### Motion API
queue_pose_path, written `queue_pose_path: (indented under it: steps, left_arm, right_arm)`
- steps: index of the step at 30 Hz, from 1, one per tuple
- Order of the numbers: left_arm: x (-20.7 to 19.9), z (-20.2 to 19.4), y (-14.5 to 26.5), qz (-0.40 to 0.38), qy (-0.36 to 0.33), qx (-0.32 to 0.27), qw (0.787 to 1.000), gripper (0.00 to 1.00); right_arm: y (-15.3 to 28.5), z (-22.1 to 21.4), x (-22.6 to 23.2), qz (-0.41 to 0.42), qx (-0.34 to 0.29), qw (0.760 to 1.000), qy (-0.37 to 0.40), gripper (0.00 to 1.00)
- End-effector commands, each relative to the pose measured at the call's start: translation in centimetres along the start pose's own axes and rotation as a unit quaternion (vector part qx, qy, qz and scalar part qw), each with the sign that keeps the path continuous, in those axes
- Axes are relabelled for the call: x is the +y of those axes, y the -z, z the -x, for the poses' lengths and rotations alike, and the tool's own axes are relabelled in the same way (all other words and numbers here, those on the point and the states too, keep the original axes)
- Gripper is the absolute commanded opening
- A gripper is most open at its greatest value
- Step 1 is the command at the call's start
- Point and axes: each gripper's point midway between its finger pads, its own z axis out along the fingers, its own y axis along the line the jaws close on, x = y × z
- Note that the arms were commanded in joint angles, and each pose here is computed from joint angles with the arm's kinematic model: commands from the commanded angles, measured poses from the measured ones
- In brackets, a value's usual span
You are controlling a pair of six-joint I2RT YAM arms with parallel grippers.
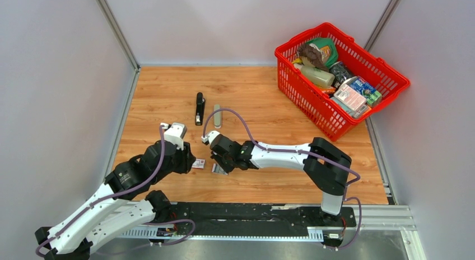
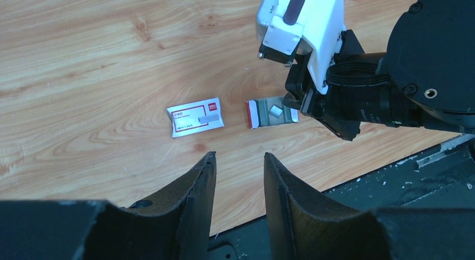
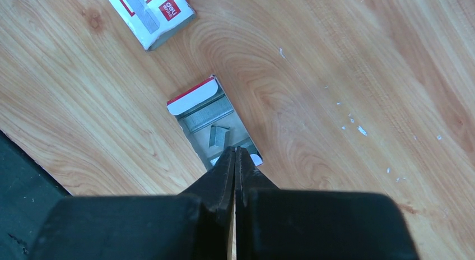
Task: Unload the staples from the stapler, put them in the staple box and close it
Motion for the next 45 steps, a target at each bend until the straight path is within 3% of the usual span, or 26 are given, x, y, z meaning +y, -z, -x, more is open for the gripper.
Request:
queue_pose_path:
  steps: [1,4,11,19,26,31,45]
  left_arm:
    - [0.1,0.2,-0.2,0.006,-0.005,-0.005,1.0,0.45]
    - [0.2,0.1,-0.3,0.009,-0.007,-0.003,1.0,0.45]
    - [1.4,0.0,-0.6,0.052,0.001,0.004,0.999,0.45]
    - [1.8,-1.1,-2.6,0.087,0.019,0.024,0.996,0.45]
    - [2.5,-2.5,-4.3,0.116,0.045,0.029,0.992,0.45]
    - [2.9,-2.6,-4.7,0.126,0.054,0.019,0.99,0.39]
    - [4.4,-4.0,-7.7,0.132,0.103,0.04,0.985,0.36]
  right_arm:
    - [0.4,2.0,1.0,0.016,-0.021,1.0,-0.013,0.0]
    - [0.5,1.6,0.4,-0.001,-0.019,0.999,-0.027,0.02]
    - [1.5,0.9,-0.9,-0.034,-0.039,0.995,-0.089,0.26]
    - [2.0,-0.2,-2.0,-0.064,-0.054,0.984,-0.156,0.35]
    - [2.0,-0.2,-2.1,-0.074,-0.065,0.967,-0.234,0.37]
    - [2.4,0.4,-2.0,-0.076,-0.078,0.952,-0.287,0.37]
    - [1.7,0.1,-0.4,-0.069,-0.059,0.936,-0.341,0.38]
